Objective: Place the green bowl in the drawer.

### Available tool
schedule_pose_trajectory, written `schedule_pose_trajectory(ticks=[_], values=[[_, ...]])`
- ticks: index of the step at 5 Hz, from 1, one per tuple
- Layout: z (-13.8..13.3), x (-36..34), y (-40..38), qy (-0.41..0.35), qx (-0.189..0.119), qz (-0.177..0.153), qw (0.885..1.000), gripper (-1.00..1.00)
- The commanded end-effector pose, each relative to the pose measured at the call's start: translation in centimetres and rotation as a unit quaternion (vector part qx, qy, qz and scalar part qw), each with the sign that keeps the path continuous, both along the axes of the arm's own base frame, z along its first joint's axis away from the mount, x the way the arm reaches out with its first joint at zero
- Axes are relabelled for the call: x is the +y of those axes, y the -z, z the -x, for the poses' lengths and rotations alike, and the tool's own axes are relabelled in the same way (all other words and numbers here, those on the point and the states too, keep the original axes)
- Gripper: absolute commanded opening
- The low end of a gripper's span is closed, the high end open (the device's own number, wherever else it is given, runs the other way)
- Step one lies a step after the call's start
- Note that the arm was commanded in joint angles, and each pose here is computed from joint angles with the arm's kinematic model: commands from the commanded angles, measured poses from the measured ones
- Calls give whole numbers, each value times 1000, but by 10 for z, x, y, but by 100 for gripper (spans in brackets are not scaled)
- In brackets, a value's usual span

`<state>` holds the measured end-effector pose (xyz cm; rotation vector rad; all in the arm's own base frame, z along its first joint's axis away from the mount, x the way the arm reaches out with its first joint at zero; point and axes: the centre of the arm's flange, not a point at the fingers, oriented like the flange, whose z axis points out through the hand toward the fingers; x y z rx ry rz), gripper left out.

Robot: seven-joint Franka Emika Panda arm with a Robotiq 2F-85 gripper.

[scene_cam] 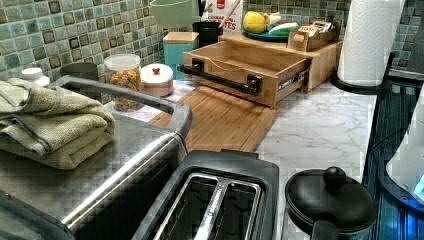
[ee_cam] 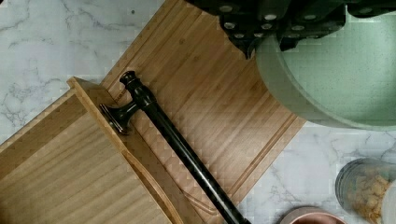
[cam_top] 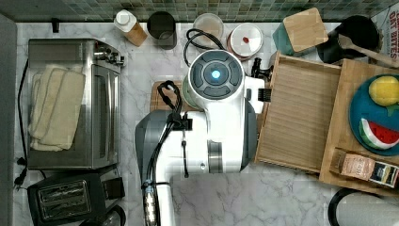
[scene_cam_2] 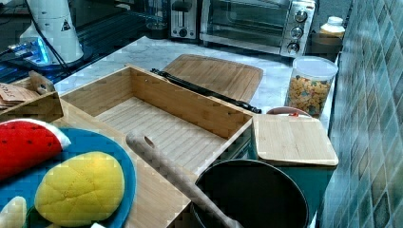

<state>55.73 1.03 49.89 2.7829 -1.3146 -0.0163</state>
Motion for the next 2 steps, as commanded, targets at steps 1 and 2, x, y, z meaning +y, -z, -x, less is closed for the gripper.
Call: schedule_pose_trajectory(ticks=[1, 2], values=[[1, 0, 4, 0, 4, 0, 1000, -100], [9, -23, 7, 53, -5, -5, 999, -100]])
